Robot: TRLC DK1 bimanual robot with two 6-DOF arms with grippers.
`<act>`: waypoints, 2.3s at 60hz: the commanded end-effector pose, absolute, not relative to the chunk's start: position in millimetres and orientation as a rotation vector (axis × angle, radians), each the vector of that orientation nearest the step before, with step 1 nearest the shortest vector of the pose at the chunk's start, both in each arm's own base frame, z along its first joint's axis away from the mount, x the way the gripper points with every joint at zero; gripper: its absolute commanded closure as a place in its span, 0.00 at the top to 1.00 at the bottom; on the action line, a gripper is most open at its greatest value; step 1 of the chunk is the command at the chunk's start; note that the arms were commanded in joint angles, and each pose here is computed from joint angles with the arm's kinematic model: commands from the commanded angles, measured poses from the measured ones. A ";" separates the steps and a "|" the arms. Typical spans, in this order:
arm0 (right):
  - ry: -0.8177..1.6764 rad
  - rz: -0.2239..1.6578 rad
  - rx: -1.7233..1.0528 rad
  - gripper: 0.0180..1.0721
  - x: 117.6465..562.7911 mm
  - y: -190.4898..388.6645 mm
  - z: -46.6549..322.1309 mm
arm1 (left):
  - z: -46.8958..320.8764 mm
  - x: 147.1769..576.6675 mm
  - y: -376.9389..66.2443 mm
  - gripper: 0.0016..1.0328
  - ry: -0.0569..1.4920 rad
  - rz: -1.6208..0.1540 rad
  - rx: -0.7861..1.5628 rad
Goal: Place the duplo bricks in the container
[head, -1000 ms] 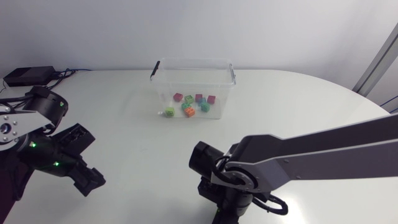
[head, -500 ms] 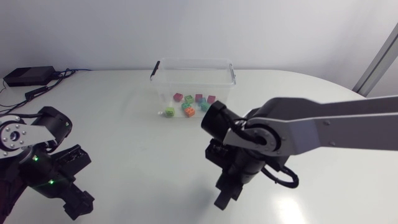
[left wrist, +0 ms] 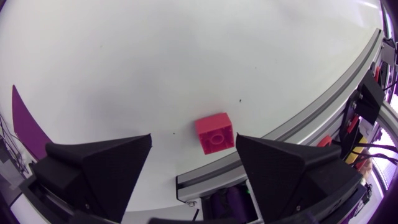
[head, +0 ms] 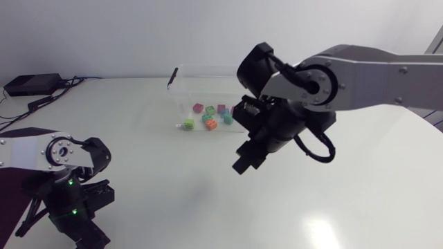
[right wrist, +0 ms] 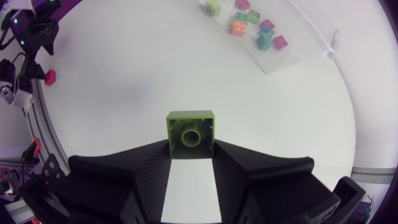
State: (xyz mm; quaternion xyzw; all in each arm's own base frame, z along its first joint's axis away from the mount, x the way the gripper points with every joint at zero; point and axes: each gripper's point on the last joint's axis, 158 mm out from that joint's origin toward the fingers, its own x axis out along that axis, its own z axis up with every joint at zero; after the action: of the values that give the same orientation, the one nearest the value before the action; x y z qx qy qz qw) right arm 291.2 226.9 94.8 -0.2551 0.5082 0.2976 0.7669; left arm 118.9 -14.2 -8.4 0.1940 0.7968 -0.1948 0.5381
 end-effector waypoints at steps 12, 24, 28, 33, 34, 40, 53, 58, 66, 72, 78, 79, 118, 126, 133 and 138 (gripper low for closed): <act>1.026 0.569 -0.481 0.26 340.3 215.5 134.9 | -13.0 110.7 -20.6 0.88 1.982 -0.459 0.483; 0.990 0.500 -0.400 0.26 379.8 208.0 149.1 | -16.4 106.3 -20.2 0.83 2.020 -0.465 0.489; 0.972 0.480 -0.372 0.26 393.5 206.3 154.0 | -17.6 104.1 -20.0 0.80 2.037 -0.466 0.491; 0.954 0.463 -0.349 0.26 409.4 206.0 156.6 | -19.5 101.5 -19.3 0.78 2.060 -0.468 0.491; 0.950 0.460 -0.346 0.26 412.0 205.7 157.4 | -19.8 101.1 -19.2 0.78 2.063 -0.468 0.491; 0.937 0.441 -0.327 0.26 429.9 205.9 155.7 | -20.6 99.1 -19.7 0.74 2.078 -0.476 0.502; 0.902 0.407 -0.285 0.26 469.1 209.5 151.2 | -24.1 94.3 -26.6 0.55 2.113 -0.516 0.487; 0.896 0.405 -0.282 0.26 480.8 214.0 147.6 | -27.3 94.1 -28.5 0.40 2.119 -0.524 0.479; 0.874 0.399 -0.268 0.26 497.8 219.9 150.2 | -30.5 92.3 -32.2 0.26 2.131 -0.539 0.456; 0.861 0.391 -0.253 0.26 511.1 223.2 151.6 | -33.7 94.0 -33.9 0.24 2.125 -0.541 0.445; 0.852 0.381 -0.243 0.26 523.0 224.3 150.9 | -32.8 99.5 -38.6 0.24 2.111 -0.544 0.405; 0.850 0.379 -0.240 0.26 524.8 224.2 151.1 | -32.6 101.0 -38.7 0.23 2.107 -0.538 0.400; 0.869 0.336 -0.231 0.73 553.2 231.7 135.1 | 101.4 296.5 -69.2 0.21 1.369 -0.453 0.342; 0.873 0.327 -0.230 0.86 550.5 232.2 138.3 | 133.2 351.5 -95.8 0.21 1.173 -0.461 0.330; 0.882 0.319 -0.237 0.89 541.7 229.0 144.7 | 153.7 388.4 -116.1 0.22 1.039 -0.459 0.311; 0.877 0.310 -0.240 0.90 534.4 223.5 152.9 | 166.9 412.3 -131.7 0.22 0.951 -0.460 0.294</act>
State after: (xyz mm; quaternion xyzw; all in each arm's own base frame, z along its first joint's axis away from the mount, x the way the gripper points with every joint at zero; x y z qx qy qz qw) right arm 544.7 227.1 139.1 -0.1222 0.4231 0.1574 0.8839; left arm 393.8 -116.3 160.8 0.1574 0.4691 -0.2161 0.8417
